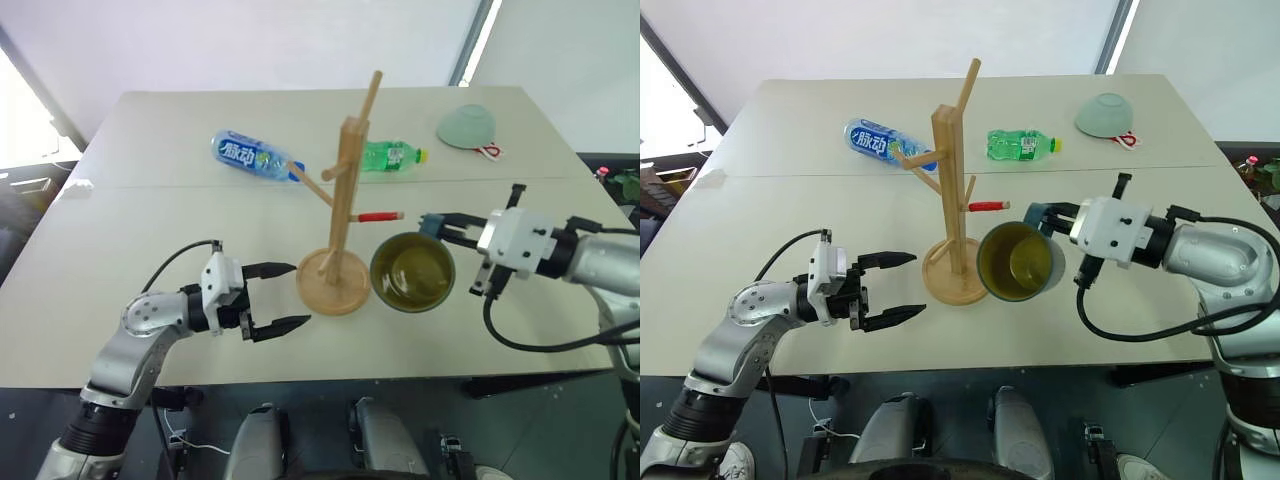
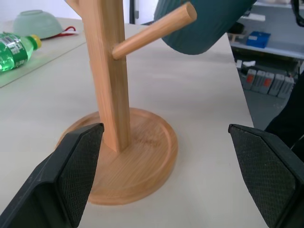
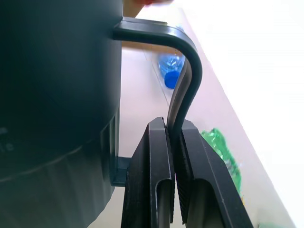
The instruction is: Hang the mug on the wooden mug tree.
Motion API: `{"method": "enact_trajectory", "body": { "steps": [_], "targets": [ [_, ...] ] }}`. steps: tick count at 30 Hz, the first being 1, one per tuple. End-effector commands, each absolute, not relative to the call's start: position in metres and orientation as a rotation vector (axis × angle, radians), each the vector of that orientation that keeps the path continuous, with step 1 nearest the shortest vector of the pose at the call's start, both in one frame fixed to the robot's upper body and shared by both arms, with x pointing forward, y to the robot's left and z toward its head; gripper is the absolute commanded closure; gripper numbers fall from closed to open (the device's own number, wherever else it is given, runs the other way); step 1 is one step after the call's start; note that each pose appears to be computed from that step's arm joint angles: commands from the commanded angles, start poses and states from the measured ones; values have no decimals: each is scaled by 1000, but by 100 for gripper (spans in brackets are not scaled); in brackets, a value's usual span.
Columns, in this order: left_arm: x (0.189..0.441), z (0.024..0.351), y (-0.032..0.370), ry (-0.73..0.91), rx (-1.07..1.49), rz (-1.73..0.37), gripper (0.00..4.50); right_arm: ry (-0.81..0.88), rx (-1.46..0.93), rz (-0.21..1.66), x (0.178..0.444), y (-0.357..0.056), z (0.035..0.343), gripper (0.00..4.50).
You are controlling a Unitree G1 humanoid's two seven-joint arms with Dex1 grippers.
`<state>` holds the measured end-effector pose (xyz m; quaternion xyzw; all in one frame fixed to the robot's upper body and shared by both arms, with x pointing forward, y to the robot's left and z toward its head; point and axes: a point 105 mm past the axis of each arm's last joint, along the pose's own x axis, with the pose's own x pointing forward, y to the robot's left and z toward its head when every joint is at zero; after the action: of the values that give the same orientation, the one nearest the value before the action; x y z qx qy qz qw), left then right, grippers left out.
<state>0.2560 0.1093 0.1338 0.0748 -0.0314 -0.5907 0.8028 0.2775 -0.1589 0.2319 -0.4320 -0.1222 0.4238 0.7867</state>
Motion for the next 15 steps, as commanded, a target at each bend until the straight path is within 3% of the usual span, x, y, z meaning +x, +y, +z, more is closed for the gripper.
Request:
{"method": "enact_trajectory", "body": {
  "steps": [1,9,15],
  "targets": [
    [253,157,107,-151,153,-1279,0,-304,-960,916,275,-152,246,446],
    [249,213,114,-248,122,-1297,0,-332,-968,966,279,-135,255,446],
    [244,220,111,-251,146,-1305,0,-308,-993,1008,279,-130,252,446]
  ]
}}
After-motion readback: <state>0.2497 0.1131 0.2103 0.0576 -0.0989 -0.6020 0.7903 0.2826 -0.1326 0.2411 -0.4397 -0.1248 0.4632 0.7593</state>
